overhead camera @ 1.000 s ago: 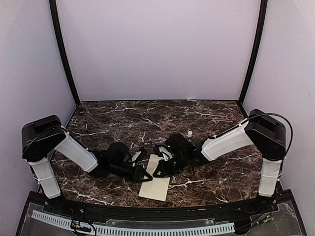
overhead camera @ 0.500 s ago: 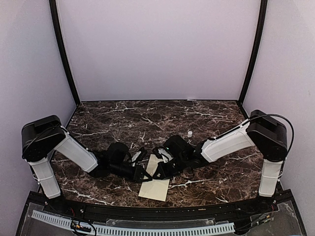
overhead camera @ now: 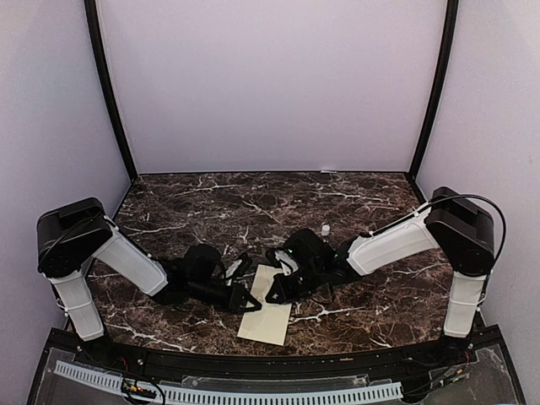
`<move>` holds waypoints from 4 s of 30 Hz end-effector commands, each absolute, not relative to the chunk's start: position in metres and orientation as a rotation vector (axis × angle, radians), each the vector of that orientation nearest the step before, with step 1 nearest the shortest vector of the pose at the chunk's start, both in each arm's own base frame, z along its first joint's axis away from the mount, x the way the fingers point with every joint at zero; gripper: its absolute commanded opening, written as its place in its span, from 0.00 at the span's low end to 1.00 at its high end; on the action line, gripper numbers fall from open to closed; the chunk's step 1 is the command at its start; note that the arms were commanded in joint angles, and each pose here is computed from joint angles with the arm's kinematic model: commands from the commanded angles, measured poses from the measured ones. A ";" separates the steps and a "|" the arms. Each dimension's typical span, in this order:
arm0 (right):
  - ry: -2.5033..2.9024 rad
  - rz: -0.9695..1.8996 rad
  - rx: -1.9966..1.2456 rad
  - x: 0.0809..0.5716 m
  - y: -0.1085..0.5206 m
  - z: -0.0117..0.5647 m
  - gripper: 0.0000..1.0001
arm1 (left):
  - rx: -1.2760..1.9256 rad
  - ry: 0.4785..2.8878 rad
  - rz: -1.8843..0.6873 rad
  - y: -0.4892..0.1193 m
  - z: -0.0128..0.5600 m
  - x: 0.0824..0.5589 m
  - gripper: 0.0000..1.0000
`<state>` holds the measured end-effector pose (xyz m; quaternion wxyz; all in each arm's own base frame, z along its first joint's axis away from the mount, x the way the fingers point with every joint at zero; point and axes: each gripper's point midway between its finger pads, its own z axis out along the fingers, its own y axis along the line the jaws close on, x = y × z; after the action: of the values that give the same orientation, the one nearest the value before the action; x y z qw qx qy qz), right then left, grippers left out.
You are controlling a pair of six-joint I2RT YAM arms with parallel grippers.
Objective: Place the letter into the envelope and seal it
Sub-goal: Pick up the solid glue from the center of the board, then screw the solid glue.
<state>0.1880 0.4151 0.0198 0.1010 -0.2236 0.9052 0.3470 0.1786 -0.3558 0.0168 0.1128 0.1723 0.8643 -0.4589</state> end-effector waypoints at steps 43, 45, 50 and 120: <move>2.595 0.398 -0.586 0.288 0.267 0.067 0.53 | 0.331 1.951 -0.726 -0.168 0.266 0.345 0.86; 2.607 0.387 -0.621 0.291 0.271 0.060 0.51 | 0.302 1.951 -0.745 -0.161 0.264 0.344 0.87; 2.625 0.362 -0.671 0.299 0.279 0.047 0.47 | 0.292 1.979 -0.708 -0.155 0.256 0.346 0.87; 1.297 1.714 -0.990 0.121 0.395 0.377 0.02 | 0.887 1.298 -1.643 -0.383 0.390 0.134 0.76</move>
<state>0.1322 0.4003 0.3446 0.3562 -0.3781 0.5535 0.6510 0.1394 -0.3846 0.3705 0.3984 0.3462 0.5455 -0.6510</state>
